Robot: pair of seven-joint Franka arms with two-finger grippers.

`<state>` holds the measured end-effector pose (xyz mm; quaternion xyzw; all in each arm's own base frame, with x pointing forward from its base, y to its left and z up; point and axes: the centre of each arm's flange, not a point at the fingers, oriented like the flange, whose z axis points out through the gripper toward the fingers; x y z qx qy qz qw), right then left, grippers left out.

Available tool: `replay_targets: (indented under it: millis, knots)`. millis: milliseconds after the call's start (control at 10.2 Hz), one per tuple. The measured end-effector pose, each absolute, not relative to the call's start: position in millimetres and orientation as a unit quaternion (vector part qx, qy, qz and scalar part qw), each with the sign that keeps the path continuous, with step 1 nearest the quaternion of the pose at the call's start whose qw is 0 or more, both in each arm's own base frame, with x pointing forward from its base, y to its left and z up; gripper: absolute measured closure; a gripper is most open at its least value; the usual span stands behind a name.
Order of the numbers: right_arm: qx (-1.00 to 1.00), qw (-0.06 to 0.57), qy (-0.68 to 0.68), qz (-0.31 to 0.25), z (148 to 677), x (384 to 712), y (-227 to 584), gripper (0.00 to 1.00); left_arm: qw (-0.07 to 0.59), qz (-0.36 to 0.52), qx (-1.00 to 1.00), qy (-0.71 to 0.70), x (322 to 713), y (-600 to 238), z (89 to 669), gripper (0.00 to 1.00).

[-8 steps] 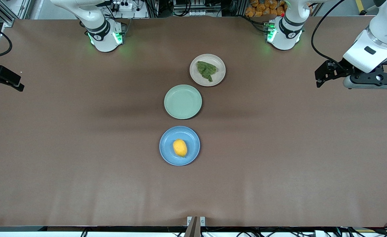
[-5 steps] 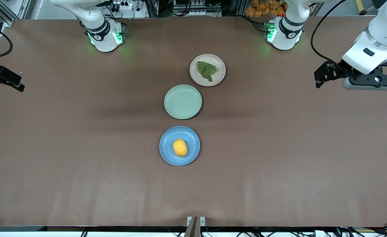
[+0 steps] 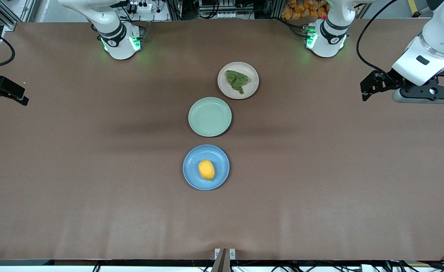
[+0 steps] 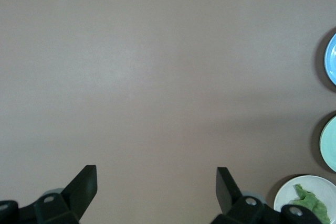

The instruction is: Pick lemon and lettuce from blue and beige plates

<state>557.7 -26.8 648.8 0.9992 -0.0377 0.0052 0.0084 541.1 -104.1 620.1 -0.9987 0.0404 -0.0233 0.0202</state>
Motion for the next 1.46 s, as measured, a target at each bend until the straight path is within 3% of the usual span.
replay_targets:
  millis: [780,1171,1463]
  knots:
    - [0.999,0.010,-0.041,-0.005,639,562,-30,0.00,-0.006,0.060,-0.998,0.002,556,-170,527,0.00]
    - [0.997,0.011,-0.072,-0.015,625,570,-13,0.00,0.012,0.092,-0.995,-0.021,513,-254,477,0.00]
    - [0.991,0.010,-0.135,-0.005,596,591,45,0.00,0.035,0.112,-0.992,-0.036,464,-312,440,0.00]
